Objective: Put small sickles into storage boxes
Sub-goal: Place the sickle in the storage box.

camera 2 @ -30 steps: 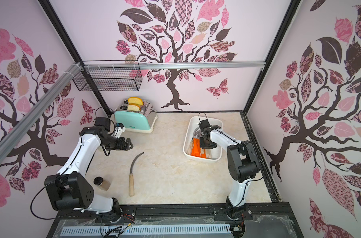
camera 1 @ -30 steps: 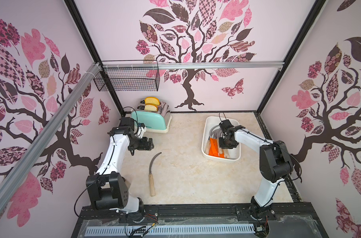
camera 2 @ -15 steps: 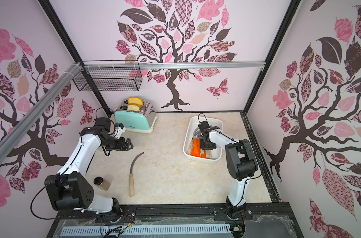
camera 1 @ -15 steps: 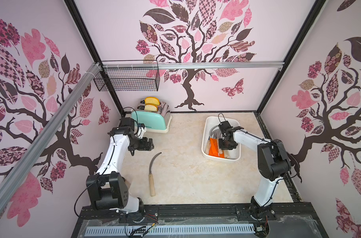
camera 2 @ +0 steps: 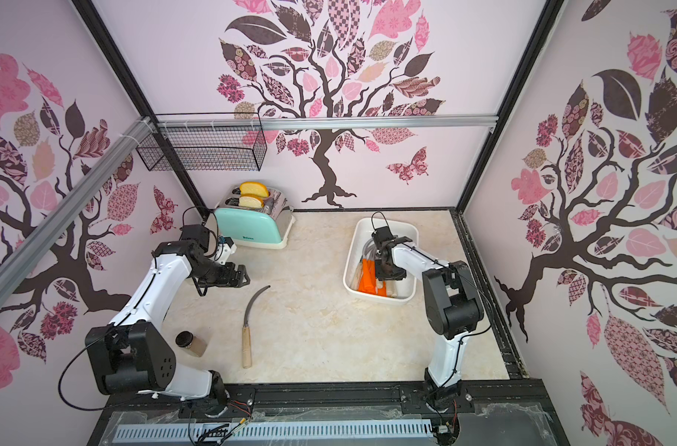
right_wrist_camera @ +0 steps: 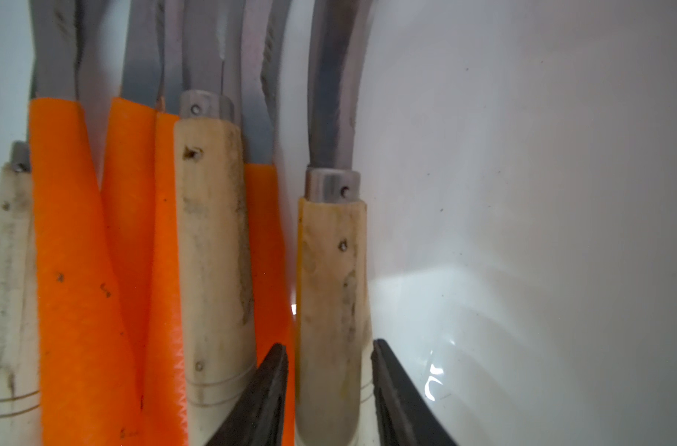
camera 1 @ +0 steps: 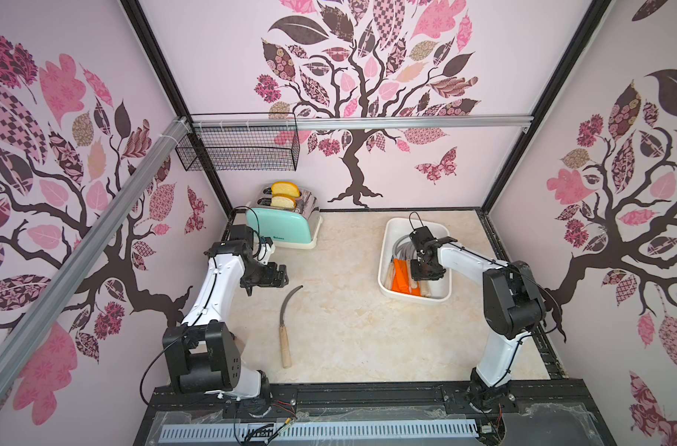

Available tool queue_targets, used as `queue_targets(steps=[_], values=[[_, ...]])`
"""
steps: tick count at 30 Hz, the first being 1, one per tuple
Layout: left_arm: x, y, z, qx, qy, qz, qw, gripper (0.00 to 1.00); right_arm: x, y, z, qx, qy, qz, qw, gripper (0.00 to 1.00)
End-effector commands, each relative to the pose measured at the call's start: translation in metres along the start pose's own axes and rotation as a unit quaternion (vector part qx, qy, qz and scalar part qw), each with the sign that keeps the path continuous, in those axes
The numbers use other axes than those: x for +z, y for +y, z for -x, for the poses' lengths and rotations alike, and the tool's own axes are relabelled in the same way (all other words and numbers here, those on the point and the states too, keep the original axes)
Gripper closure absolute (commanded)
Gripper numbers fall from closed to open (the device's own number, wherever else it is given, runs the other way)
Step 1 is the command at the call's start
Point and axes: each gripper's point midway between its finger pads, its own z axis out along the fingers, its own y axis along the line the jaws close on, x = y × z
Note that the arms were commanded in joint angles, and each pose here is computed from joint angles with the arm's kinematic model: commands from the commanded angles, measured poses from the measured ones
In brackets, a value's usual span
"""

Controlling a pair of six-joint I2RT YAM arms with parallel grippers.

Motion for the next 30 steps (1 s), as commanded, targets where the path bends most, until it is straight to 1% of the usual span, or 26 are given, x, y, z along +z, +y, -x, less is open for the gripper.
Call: queue_targets(steps=[1, 6, 10, 15, 20, 23, 25, 28, 30], values=[[-0.005, -0.004, -0.005, 0.018, -0.004, -0.001, 1.000, 0.04, 0.001, -0.009, -0.003, -0.001, 0.003, -0.014, 1.000, 0.55], [0.002, -0.004, -0.016, 0.033, 0.011, -0.005, 0.999, 0.04, -0.010, -0.008, 0.009, 0.009, -0.018, -0.010, 1.000, 0.49], [0.003, -0.004, -0.024, 0.041, 0.019, -0.004, 0.999, 0.05, -0.020, -0.008, 0.018, 0.013, -0.030, -0.009, 0.999, 0.47], [0.005, -0.005, -0.031, 0.062, 0.032, -0.009, 0.998, 0.05, -0.036, -0.002, 0.027, 0.022, -0.047, 0.012, 0.999, 0.46], [0.005, -0.013, -0.033, 0.073, 0.022, -0.026, 0.997, 0.05, -0.059, -0.003, 0.034, 0.029, -0.072, 0.026, 0.997, 0.46], [-0.002, -0.015, -0.024, 0.076, -0.013, -0.024, 0.997, 0.05, -0.076, -0.002, 0.037, 0.031, -0.085, 0.041, 0.995, 0.46], [-0.015, -0.017, -0.011, 0.078, -0.056, -0.017, 0.995, 0.04, -0.088, 0.003, 0.037, 0.031, -0.095, 0.056, 0.993, 0.46], [-0.038, -0.017, 0.015, 0.067, -0.132, 0.004, 0.989, 0.02, -0.104, 0.015, 0.036, 0.032, -0.106, 0.079, 0.991, 0.46], [-0.050, -0.017, 0.028, 0.054, -0.160, 0.008, 0.986, 0.02, -0.114, 0.025, 0.034, 0.029, -0.112, 0.092, 0.989, 0.46]])
